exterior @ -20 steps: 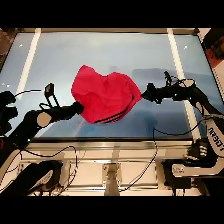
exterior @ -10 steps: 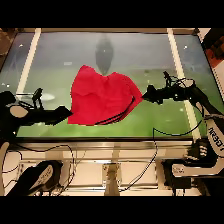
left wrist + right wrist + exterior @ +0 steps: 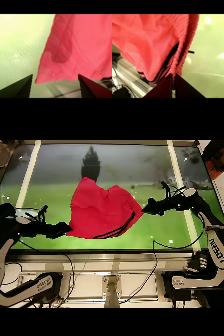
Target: Fold the clothes and pants, and hang the long-sleeved shirts on hangers.
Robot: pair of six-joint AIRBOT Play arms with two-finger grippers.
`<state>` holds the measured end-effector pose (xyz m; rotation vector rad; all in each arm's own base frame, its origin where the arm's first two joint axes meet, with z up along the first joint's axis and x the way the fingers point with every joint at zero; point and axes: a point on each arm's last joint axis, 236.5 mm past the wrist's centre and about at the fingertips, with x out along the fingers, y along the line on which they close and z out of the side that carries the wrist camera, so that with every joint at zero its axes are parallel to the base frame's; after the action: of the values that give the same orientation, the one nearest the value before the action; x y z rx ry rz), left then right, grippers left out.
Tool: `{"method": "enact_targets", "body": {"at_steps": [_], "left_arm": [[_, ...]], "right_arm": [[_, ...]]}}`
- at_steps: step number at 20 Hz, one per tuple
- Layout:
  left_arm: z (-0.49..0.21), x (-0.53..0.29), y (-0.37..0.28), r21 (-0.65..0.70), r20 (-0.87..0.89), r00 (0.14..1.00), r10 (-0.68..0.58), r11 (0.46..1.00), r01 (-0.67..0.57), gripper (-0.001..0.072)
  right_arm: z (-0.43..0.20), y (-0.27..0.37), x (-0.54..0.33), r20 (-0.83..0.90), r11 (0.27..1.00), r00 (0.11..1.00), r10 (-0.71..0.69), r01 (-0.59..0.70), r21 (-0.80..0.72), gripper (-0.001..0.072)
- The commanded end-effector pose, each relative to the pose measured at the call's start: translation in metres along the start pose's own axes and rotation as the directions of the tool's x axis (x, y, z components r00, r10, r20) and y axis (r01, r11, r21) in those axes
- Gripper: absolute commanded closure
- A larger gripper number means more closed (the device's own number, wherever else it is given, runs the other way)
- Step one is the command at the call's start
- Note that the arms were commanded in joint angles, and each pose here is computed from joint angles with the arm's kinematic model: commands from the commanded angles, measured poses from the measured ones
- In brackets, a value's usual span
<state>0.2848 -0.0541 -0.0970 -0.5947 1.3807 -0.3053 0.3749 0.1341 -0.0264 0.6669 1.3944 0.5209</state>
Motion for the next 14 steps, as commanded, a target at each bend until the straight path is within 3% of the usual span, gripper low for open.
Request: {"method": "enact_targets", "body": {"at_steps": [1,5,6,7,8,11,14], "left_arm": [[0.014,0.007,0.017,0.018,0.036,0.999,0.018,1.000,-0.019,0.0058],[-0.005,0.022,0.013,-0.001,-0.060,0.998,-0.016,1.000,0.016,0.0085],[-0.015,0.028,0.010,-0.002,-0.107,0.994,-0.033,0.999,0.033,0.0199],[-0.023,0.031,0.007,-0.003,-0.145,0.988,-0.048,0.999,0.049,0.0391],[-0.030,0.033,0.003,-0.004,-0.177,0.982,-0.064,0.998,0.065,0.0685],[-0.023,0.020,-0.028,0.000,-0.167,0.972,-0.167,0.986,0.169,0.0694],[0.030,-0.030,-0.101,0.095,0.005,0.942,-0.336,0.938,0.334,0.0694]], "right_arm": [[-0.008,-0.001,-0.001,-0.036,1.000,0.999,-0.009,0.009,-0.016,0.0698],[-0.008,-0.001,-0.001,-0.037,1.000,0.999,-0.009,0.009,-0.016,0.0697],[-0.008,-0.001,-0.001,-0.037,1.000,0.999,-0.009,0.008,-0.015,0.0697],[-0.008,-0.001,-0.001,-0.036,1.000,0.999,-0.008,0.008,-0.014,0.0698],[-0.007,0.000,-0.001,-0.036,1.000,0.999,-0.006,0.005,-0.013,0.0698],[-0.007,0.001,-0.001,-0.034,1.000,0.999,0.001,-0.001,-0.011,0.0698],[-0.002,0.025,-0.004,-0.019,0.996,0.995,0.093,-0.093,0.009,0.0698]]}}
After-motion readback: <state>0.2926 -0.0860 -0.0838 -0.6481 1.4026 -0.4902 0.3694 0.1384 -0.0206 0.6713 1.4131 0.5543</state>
